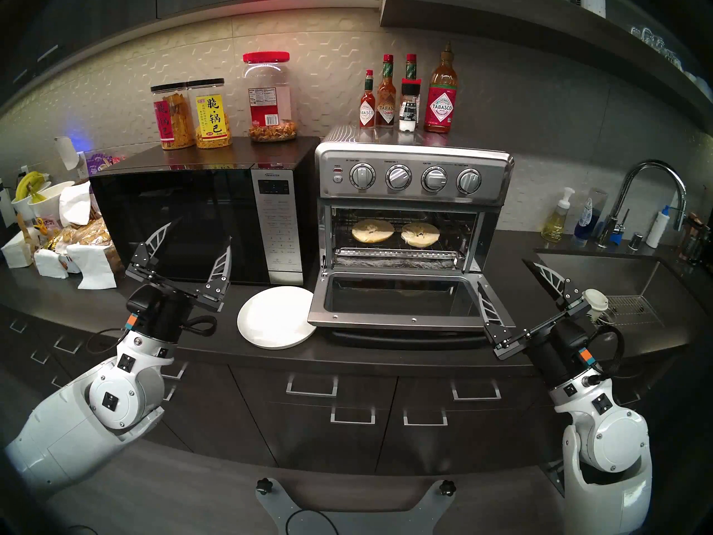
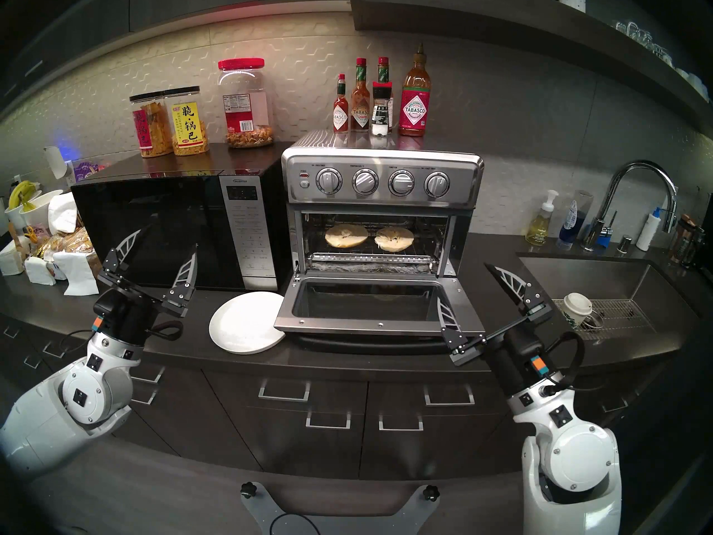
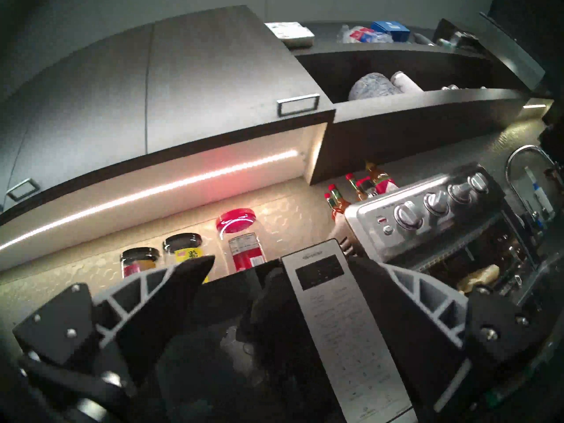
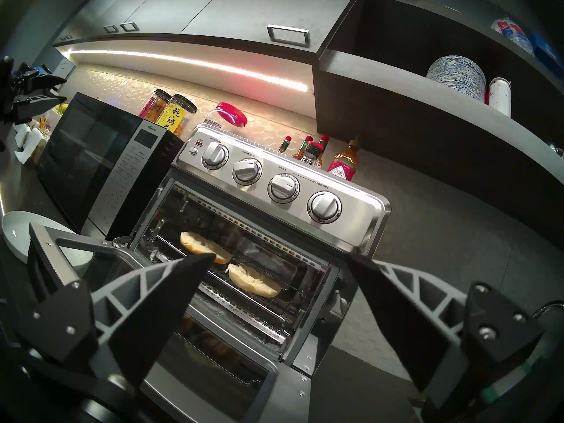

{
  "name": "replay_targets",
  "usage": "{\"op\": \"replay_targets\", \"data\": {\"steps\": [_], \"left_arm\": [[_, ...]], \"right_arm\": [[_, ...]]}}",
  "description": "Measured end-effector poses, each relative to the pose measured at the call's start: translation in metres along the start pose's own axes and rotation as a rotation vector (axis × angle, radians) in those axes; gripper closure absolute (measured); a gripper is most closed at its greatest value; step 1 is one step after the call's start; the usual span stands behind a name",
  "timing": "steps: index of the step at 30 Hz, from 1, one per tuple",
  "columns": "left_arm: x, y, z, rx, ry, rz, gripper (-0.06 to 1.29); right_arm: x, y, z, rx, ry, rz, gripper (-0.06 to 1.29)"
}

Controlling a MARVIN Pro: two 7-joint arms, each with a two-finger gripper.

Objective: Open the oven and place the bagel inside on the rack

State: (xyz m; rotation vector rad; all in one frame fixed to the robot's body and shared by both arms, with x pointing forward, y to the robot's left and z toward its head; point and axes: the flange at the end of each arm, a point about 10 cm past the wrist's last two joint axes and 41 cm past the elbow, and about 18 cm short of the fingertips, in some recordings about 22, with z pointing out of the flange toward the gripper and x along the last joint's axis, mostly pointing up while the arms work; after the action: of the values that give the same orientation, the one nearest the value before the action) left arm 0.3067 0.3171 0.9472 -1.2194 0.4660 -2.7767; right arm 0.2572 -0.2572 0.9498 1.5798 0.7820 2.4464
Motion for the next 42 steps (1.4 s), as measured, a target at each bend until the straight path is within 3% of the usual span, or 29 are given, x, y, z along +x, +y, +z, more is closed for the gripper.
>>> {"op": "replay_targets", "data": {"steps": [7,17,28,42], "left_arm": [[0.013,-0.008,-0.02,0.103,0.076,-0.019,0.01],[0.03,-0.014,-0.044,0.15,0.122,0.032,0.01],[0.049,-0.016,-0.066,0.165,0.1,0.066,0.01],[0.053,-0.016,-0.076,0.169,0.071,0.063,0.01]], "right_arm": [[0.001,0.0,0.0,0.0,0.002,-0.001,-0.01],[0.002,0.0,0.0,0.0,0.004,-0.002,-0.01],[0.003,0.0,0.0,0.0,0.006,-0.003,-0.01],[0.003,0.0,0.0,0.0,0.006,-0.003,-0.01]]}}
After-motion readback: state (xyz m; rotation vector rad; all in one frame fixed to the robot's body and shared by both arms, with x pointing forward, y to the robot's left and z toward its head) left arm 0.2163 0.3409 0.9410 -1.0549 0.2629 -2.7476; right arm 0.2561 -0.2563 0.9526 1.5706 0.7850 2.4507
